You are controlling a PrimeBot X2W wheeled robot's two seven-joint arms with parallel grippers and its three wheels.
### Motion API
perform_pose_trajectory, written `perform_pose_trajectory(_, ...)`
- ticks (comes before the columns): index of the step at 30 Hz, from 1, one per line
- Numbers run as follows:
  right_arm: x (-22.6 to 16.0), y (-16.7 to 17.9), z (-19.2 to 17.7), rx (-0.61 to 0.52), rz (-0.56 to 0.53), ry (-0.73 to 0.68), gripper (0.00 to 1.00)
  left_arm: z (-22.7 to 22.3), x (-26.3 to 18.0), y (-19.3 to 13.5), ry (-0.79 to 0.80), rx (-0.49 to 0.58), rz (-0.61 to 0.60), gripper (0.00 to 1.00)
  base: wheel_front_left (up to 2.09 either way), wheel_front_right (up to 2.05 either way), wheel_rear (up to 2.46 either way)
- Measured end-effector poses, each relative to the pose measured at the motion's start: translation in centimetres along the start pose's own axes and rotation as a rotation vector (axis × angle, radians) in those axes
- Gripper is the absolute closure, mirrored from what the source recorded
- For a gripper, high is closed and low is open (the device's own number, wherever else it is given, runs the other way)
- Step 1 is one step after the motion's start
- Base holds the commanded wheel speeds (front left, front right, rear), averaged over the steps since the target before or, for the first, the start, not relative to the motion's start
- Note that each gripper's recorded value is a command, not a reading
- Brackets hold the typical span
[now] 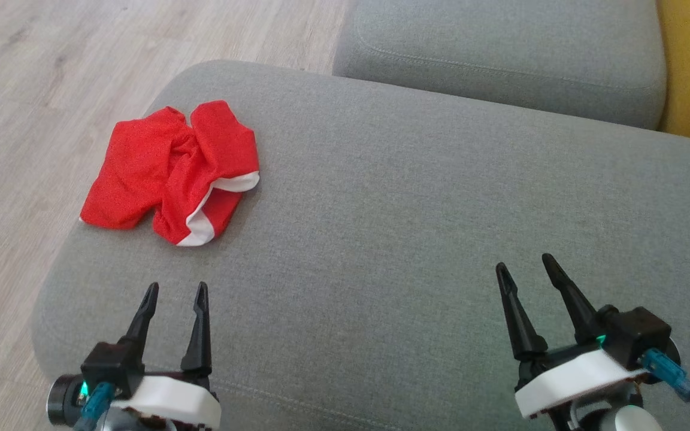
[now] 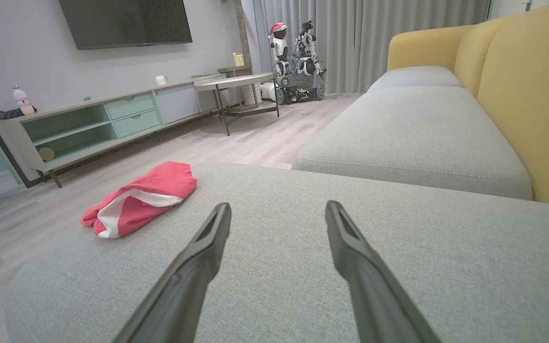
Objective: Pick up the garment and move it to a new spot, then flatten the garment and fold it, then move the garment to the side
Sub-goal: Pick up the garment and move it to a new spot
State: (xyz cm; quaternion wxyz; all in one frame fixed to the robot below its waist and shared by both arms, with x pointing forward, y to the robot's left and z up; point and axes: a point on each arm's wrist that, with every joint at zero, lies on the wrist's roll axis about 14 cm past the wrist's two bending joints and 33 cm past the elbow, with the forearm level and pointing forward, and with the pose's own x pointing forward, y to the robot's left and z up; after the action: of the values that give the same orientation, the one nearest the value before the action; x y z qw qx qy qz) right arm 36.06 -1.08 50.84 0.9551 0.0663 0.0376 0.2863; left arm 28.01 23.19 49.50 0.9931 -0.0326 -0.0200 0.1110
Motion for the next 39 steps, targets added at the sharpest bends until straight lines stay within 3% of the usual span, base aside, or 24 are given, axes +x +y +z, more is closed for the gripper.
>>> perform_pose_trajectory(11,1.2,-0.4,-0.7,0.024,0.004,0.024,0.0,1.1,2.1,0.1,-0.027,-0.001,0.02,0.0,0.0,0.0,0.0)
perform_pose_trajectory(21,4.9,-3.8,-1.1,0.009,0.001,0.038,0.0,3.3,12.6,-1.3,-0.101,0.018,-0.035,0.0,0.0,0.0,0.0)
perform_pose_trajectory(27,5.7,-6.9,-3.5,0.022,-0.046,0.087,0.0,-2.7,18.3,-1.3,0.074,0.011,-0.039,0.0,0.0,0.0,0.0)
perform_pose_trajectory(37,4.8,-10.0,-6.7,0.058,-0.127,0.152,0.0,-14.2,20.3,0.0,0.473,0.069,-0.012,0.0,0.0,0.0,0.0)
perform_pose_trajectory(38,4.8,-10.1,-6.7,0.062,-0.131,0.149,0.0,-14.7,20.4,0.3,0.502,0.074,-0.003,0.55,0.0,0.0,0.0)
perform_pose_trajectory(39,4.8,-10.2,-6.7,0.064,-0.133,0.148,0.0,-14.9,20.6,0.5,0.511,0.077,0.002,0.55,0.0,0.0,0.0)
